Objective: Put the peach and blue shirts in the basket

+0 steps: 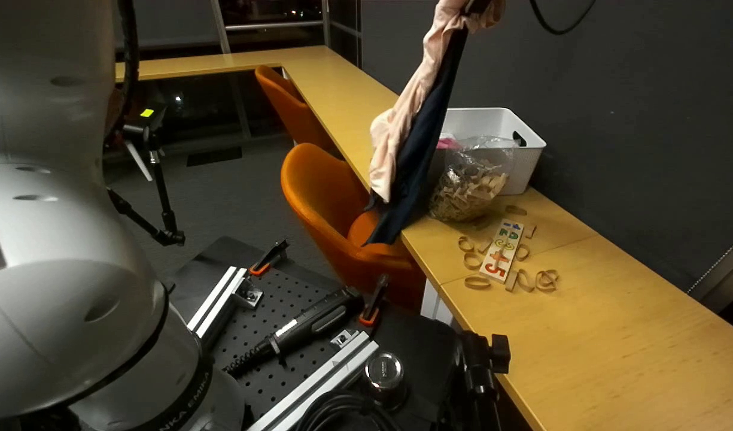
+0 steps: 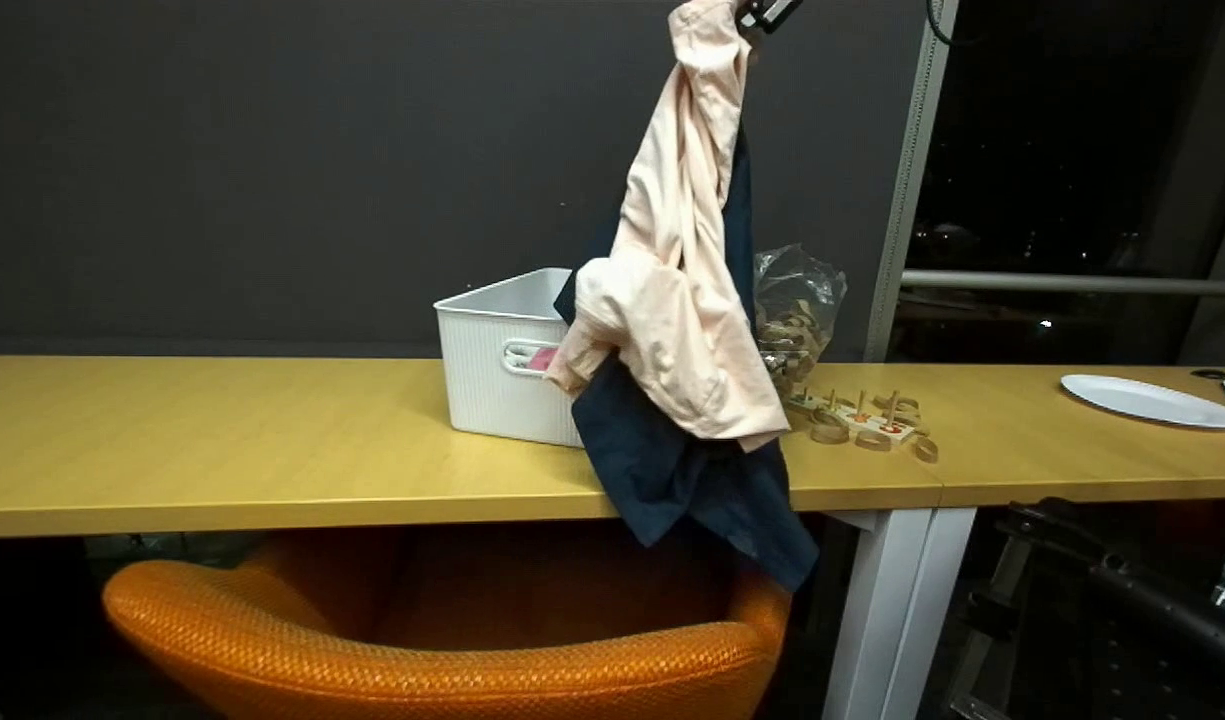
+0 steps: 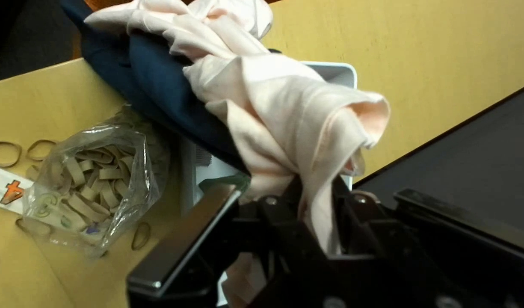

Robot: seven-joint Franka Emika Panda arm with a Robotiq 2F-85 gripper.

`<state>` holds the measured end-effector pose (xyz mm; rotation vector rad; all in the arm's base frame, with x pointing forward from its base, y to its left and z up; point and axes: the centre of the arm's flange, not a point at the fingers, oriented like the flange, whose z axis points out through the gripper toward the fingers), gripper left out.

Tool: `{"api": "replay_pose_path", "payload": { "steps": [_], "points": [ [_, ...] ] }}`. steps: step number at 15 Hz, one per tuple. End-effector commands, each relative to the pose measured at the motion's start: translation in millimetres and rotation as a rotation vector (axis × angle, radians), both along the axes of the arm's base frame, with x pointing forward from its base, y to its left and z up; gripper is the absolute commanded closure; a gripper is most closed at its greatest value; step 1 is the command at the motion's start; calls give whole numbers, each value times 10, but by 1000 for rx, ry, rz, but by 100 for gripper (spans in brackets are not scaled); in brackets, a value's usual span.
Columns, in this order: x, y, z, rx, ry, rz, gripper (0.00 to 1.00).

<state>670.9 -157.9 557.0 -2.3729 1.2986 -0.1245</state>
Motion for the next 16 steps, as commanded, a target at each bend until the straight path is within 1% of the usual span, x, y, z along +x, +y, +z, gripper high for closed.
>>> {"api": "replay_pose_path", "payload": {
  "steps": [1,2,4,7,9,11,14,16],
  "points": [
    [489,-84,276,-127,11,-64,97],
    [594,-55,303,-178,10,-89,97],
    [821,44,244,-251,2,-97,97],
    [964,162,228,-337,-5,-131,97],
    [1055,214,227,-369,-13,-139,97],
    [1229,210,89,-393,-13,-141,97],
    [1374,69,-43,-406,-5,-153,97],
    [1573,-20,-216,-413,6,-143,97]
  ]
}}
